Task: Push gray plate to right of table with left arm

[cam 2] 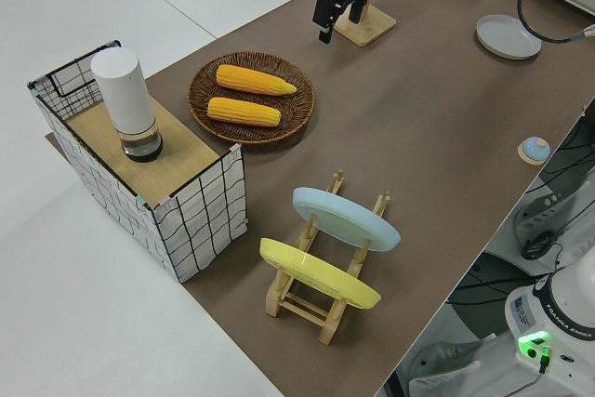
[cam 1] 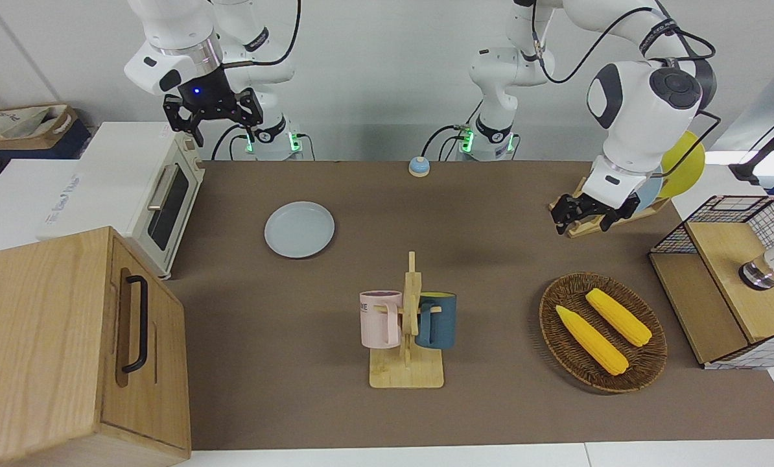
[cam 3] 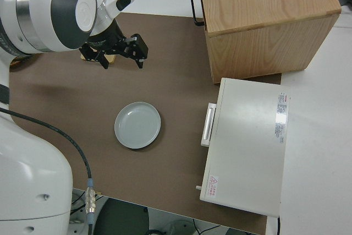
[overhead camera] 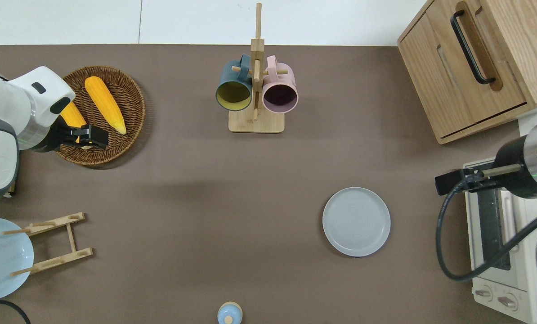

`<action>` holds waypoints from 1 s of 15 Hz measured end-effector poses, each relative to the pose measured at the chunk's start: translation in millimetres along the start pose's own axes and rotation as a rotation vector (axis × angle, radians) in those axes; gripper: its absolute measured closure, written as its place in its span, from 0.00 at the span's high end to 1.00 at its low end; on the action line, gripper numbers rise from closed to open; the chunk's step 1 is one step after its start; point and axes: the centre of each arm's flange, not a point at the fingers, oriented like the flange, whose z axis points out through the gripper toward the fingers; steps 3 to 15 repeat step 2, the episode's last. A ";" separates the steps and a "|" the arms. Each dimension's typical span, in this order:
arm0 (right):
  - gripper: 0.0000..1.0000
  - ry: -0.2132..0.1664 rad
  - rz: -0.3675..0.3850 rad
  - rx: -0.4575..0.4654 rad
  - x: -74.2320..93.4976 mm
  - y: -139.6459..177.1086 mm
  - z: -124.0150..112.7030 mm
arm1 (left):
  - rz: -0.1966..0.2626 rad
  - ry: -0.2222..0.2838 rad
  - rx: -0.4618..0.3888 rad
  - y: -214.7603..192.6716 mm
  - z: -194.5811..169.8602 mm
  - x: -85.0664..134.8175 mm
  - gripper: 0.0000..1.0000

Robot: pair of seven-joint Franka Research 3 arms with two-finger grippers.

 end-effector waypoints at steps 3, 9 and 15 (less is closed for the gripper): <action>0.99 0.000 0.000 0.000 0.0 0.0 0.0 | -0.003 0.002 0.000 -2.3 -1.0 -0.2 1.00; 0.99 0.000 0.000 0.000 0.0 0.0 0.0 | -0.003 0.002 0.000 -2.3 -1.0 -0.2 1.00; 0.99 0.000 0.000 0.000 0.0 0.0 0.0 | -0.003 0.002 0.000 -2.3 -1.0 -0.2 1.00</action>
